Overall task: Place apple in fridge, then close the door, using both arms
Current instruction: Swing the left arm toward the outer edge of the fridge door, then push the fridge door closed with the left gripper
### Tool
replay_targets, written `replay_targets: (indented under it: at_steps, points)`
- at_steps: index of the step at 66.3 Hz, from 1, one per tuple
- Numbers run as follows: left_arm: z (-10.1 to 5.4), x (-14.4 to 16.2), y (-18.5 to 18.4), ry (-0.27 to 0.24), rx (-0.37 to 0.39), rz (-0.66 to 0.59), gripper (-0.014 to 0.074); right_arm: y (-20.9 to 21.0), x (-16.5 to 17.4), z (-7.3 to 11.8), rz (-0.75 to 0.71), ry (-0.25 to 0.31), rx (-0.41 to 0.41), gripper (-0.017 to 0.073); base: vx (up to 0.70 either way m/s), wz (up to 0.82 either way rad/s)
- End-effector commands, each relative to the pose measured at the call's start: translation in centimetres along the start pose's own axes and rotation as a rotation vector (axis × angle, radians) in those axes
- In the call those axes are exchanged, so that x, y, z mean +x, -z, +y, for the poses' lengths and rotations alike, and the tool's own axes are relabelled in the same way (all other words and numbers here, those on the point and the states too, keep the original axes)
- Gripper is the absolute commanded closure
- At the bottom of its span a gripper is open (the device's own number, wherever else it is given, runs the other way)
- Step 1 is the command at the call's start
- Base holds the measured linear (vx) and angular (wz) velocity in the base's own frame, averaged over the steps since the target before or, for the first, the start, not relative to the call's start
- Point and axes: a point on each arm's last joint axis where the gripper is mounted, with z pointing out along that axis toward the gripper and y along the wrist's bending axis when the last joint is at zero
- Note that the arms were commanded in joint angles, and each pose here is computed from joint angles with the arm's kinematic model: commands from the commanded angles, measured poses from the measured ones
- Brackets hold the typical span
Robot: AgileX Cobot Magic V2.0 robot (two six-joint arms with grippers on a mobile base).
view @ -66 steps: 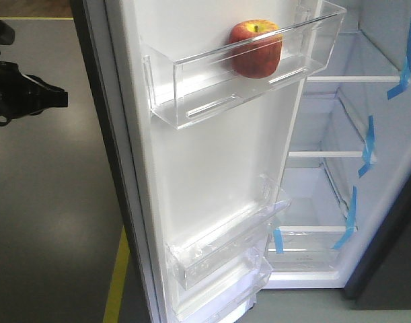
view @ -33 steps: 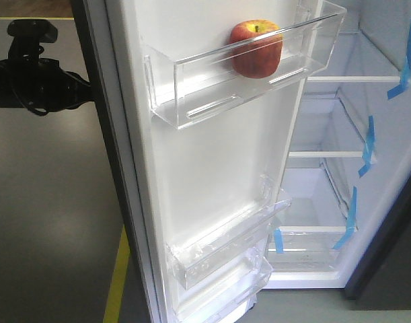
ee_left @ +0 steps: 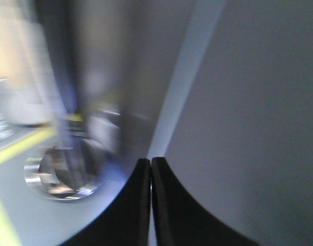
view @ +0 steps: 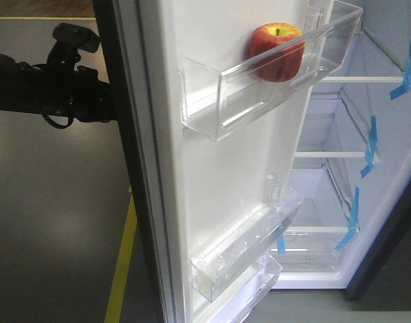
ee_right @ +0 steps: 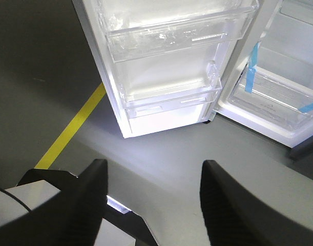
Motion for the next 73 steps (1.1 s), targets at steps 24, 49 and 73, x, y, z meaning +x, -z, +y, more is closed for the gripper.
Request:
replay_targets:
  at_steps: [24, 49, 73]
  points:
    - [-7.4, -2.2, -0.1, -0.114, 0.239, -0.068, 0.0599, 0.3, -0.3, 0.0, 0.009, -0.001, -0.002, 0.0174, 0.0, 0.0]
    - [-13.2, -3.5, -1.2, -0.204, 0.411, -0.243, 0.0599, 0.3, -0.3, 0.0, 0.009, -0.001, -0.002, 0.0174, 0.0, 0.0]
    - [-17.8, -4.8, -3.5, -0.268, 0.449, -0.345, 0.0599, 0.3, -0.3, 0.0, 0.009, -0.001, -0.002, 0.0174, 0.0, 0.0]
